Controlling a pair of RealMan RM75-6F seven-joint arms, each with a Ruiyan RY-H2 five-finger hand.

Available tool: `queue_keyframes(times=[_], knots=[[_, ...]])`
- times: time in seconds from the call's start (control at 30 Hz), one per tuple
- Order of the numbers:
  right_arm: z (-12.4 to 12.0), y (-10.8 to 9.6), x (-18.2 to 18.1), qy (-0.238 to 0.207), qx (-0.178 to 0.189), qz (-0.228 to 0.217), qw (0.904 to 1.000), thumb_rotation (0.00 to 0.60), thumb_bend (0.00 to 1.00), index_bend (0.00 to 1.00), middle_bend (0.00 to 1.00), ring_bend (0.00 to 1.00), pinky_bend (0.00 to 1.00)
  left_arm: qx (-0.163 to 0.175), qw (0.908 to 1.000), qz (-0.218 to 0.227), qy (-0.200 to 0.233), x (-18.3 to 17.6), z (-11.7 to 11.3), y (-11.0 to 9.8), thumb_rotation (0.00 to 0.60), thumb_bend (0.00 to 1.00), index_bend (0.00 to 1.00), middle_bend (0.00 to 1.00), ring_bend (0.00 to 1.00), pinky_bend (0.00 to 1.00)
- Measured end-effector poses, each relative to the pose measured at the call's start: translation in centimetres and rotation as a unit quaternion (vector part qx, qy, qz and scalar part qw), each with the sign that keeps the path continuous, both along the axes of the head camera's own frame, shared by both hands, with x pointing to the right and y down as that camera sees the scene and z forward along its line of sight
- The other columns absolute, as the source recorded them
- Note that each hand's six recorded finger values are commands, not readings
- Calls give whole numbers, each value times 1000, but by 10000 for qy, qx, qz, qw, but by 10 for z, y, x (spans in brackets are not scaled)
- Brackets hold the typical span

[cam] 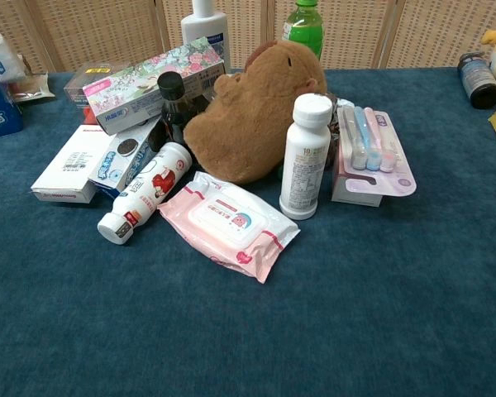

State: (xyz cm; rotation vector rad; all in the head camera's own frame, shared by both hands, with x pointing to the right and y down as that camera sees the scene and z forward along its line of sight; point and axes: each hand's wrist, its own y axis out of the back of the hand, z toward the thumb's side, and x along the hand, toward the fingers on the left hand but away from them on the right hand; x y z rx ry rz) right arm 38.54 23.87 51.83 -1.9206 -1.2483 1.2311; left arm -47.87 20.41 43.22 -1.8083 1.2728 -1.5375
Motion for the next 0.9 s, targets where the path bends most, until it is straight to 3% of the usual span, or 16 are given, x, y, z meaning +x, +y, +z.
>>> queue_keyframes(times=[0.43,0.9], knots=[[7,-9,-8,-105,-99,-47,9999,600,0,0,0,0,0,17,10000,22,-67,0,-1,0,600,0,0,0,0,0],[0,-89,-96,-285,58,-941,9951,600,0,0,0,0,0,18,9999,-62,-95,-3,1,-1,600,0,0,0,0,0]])
